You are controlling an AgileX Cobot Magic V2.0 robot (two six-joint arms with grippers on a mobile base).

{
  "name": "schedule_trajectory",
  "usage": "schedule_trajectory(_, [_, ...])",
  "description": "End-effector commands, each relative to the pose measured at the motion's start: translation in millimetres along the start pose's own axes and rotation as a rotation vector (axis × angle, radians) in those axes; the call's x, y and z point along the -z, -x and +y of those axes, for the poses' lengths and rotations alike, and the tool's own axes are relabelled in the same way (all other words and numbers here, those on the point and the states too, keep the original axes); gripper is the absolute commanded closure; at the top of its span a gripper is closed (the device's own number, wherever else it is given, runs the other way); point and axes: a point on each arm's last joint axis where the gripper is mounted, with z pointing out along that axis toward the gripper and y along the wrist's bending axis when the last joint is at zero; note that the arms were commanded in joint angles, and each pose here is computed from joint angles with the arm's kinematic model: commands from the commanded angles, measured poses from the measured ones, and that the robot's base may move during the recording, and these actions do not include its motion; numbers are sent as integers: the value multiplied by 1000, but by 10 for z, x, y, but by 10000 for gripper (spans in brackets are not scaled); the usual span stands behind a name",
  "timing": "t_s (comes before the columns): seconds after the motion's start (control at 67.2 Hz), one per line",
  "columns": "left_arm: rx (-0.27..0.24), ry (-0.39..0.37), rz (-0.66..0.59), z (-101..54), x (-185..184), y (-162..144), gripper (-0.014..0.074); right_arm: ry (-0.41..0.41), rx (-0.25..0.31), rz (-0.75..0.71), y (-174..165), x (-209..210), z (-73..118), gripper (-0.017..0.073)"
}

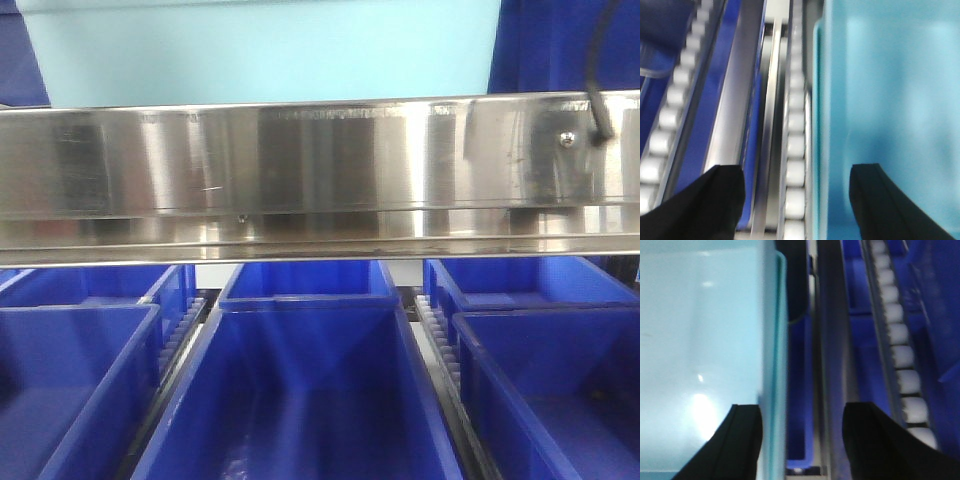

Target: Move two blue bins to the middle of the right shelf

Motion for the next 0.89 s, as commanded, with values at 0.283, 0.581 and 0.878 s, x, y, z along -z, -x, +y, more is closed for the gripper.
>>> schedule_trajectory(0.283, [-38, 16, 84, -55, -191, -18, 237, 52, 18, 26, 5, 22, 43, 293])
schedule_trajectory(0.581, [-35, 10, 90, -62, -200, -25, 237, 78, 26, 107, -117, -134, 85, 293])
schedule_trajectory(0.878, [-43, 17, 154, -67, -336, -150, 237, 51, 38, 171, -248, -288, 69, 347])
